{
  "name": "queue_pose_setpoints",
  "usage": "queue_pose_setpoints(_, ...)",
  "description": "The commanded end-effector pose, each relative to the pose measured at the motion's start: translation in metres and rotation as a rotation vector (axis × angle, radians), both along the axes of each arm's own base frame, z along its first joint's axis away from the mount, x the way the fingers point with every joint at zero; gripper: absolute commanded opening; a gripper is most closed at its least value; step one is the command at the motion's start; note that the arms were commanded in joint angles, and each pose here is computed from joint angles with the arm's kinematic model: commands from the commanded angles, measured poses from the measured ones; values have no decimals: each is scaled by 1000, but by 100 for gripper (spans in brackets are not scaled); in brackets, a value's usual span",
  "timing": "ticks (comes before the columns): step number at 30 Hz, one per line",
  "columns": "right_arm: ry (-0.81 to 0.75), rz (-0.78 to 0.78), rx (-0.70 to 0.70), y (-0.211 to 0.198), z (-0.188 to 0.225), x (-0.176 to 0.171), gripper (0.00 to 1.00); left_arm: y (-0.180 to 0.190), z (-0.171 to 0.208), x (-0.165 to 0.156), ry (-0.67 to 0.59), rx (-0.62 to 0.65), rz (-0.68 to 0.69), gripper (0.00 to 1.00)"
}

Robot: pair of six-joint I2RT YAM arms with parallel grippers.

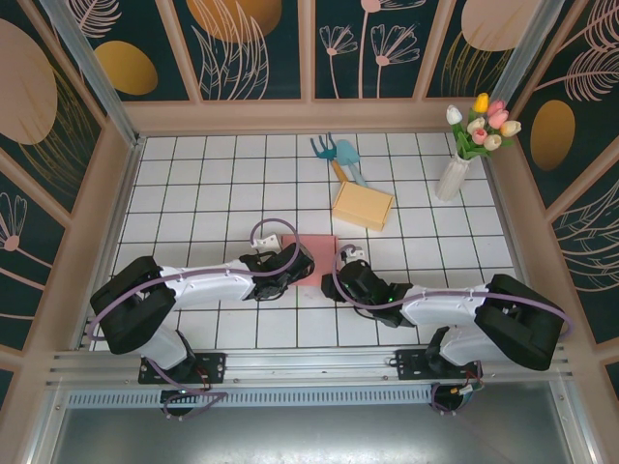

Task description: Fold the paper box

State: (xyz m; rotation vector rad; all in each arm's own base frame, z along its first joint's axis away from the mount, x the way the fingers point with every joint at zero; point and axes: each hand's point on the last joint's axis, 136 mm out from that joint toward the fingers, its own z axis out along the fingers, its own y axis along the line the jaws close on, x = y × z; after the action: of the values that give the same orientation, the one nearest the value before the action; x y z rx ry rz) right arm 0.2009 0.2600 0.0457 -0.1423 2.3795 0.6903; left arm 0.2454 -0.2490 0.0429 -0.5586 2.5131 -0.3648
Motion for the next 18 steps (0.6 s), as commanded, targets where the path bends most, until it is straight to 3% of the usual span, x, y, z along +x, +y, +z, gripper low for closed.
queue_pose_setpoints(1, -5, 3, 3, 1, -3, -3, 45, 19, -18, -9, 42, 74, 22, 63)
queue_pose_setpoints(18, -23, 64, 92, 9, 12, -12, 38, 22, -23, -8, 41, 98, 31, 63)
